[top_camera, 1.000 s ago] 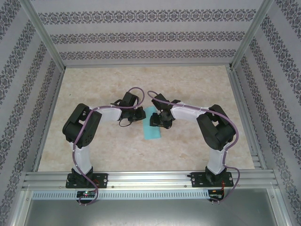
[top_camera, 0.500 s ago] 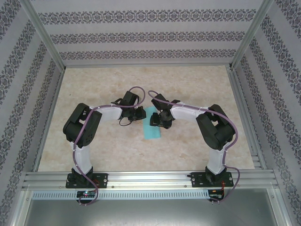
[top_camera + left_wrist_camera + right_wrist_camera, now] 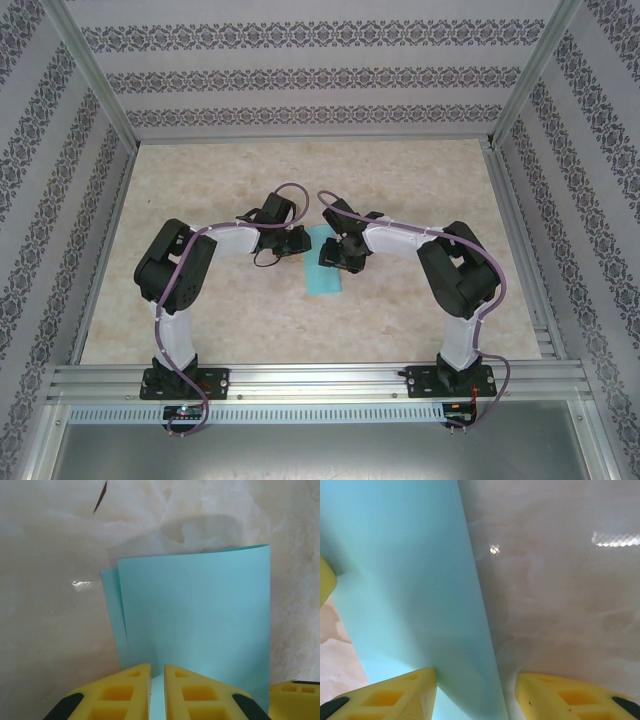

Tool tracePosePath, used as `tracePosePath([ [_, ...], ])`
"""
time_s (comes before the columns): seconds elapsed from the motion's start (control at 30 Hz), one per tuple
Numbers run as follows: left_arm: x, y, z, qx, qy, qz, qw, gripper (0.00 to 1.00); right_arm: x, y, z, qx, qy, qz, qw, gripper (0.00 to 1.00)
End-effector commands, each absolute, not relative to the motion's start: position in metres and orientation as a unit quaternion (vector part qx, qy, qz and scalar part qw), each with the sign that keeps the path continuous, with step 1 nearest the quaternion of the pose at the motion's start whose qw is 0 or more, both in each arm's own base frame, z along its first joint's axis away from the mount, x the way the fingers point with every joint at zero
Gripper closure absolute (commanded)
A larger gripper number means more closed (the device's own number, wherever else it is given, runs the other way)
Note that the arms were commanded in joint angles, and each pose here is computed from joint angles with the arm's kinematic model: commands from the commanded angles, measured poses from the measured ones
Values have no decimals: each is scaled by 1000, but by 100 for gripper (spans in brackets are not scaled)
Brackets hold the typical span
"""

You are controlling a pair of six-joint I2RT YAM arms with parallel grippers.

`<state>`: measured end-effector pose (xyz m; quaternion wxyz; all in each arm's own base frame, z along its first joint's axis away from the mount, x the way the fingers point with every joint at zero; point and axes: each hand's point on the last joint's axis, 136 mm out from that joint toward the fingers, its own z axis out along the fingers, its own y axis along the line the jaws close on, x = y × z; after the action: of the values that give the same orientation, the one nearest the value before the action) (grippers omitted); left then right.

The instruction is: Fold a paper plane with a square sheet of paper (pick it up from the middle)

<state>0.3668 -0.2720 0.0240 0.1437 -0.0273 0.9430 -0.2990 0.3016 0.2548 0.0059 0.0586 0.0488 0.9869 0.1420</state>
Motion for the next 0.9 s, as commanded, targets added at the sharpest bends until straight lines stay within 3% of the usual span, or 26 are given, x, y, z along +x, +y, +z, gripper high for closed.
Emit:
tracePosePath([
  [0.0,370,-280,35,-11,938,-310,155,84,264,207,-63,61,997,37,-15,49],
  [0.5,380,-260,78,-35,924,-293,242,83,260,204,-68,31,999,21,-20,49],
  [0.87,377,-261,74,-33,927,-293,233,83,258,208,-69,14,999,24,-21,49],
])
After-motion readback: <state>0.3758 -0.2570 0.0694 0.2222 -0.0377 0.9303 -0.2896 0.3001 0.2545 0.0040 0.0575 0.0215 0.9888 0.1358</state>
